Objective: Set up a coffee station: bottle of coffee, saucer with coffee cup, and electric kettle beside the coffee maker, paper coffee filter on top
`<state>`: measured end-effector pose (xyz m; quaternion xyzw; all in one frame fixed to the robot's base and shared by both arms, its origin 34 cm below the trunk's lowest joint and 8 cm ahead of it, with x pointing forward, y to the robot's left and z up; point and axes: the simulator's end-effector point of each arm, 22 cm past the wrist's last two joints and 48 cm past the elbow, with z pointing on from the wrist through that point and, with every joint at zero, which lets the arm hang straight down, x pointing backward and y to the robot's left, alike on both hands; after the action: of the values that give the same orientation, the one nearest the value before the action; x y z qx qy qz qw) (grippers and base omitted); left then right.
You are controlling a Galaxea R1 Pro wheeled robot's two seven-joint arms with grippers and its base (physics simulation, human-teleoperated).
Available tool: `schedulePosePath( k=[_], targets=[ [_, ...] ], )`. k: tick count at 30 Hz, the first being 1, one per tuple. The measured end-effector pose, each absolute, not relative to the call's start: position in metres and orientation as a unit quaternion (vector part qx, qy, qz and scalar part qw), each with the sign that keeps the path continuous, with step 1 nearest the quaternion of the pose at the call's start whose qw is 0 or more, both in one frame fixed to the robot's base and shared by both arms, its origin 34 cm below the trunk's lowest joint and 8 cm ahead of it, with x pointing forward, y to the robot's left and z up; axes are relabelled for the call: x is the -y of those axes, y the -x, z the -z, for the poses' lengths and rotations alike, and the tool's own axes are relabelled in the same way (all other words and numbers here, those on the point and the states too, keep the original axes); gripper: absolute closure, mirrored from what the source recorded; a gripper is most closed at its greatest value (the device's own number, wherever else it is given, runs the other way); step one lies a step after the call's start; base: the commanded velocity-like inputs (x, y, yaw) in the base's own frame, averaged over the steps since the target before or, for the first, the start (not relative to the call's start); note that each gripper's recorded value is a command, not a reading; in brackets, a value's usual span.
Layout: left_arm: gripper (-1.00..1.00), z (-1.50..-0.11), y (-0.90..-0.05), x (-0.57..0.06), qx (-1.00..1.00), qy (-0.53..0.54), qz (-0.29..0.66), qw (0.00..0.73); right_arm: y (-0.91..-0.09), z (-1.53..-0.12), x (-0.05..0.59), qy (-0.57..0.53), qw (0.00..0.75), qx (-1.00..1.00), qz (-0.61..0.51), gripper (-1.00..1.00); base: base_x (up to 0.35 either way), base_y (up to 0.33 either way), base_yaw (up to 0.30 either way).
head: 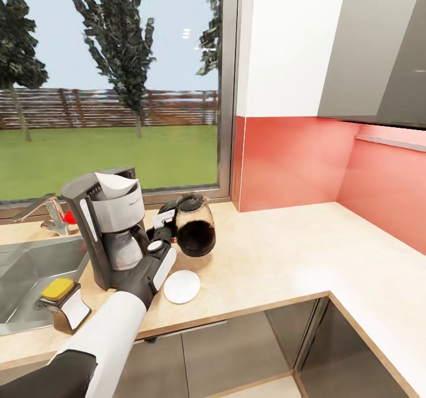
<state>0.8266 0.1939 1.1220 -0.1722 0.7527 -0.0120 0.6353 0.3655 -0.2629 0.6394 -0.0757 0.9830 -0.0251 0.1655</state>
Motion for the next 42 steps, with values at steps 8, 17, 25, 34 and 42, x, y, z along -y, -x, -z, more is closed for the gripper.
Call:
schedulePosePath(
  k=[8,17,25,34,42],
  targets=[
    [1.00,-1.117,-0.828,-0.193,-0.755,0.173,0.013,0.632,-0.367,-0.637,0.262,0.073,0.165,-0.983,0.024,-1.00,0.000,0.000,0.000],
    [1.00,-1.096,-0.824,-0.184,-0.762,0.163,0.023,0.626,-0.373,-0.634,0.249,0.077,0.173,-0.982,0.016,-1.00,0.000,0.000,0.000],
    [1.00,-1.087,-0.819,-0.165,-0.768,0.133,0.031,0.626,-0.371,-0.633,0.241,0.077,0.169,-0.982,0.011,-1.00,0.070,-0.039,0.000],
    [1.00,-1.087,-0.819,-0.168,-0.767,0.135,0.025,0.627,-0.369,-0.633,0.243,0.076,0.168,-0.983,0.013,-1.00,0.001,-0.001,0.000],
    [1.00,-1.096,-0.820,-0.174,-0.748,0.149,0.025,0.646,-0.368,-0.633,0.245,0.076,0.167,-0.983,0.014,-1.00,0.000,0.000,0.000]
  ],
)
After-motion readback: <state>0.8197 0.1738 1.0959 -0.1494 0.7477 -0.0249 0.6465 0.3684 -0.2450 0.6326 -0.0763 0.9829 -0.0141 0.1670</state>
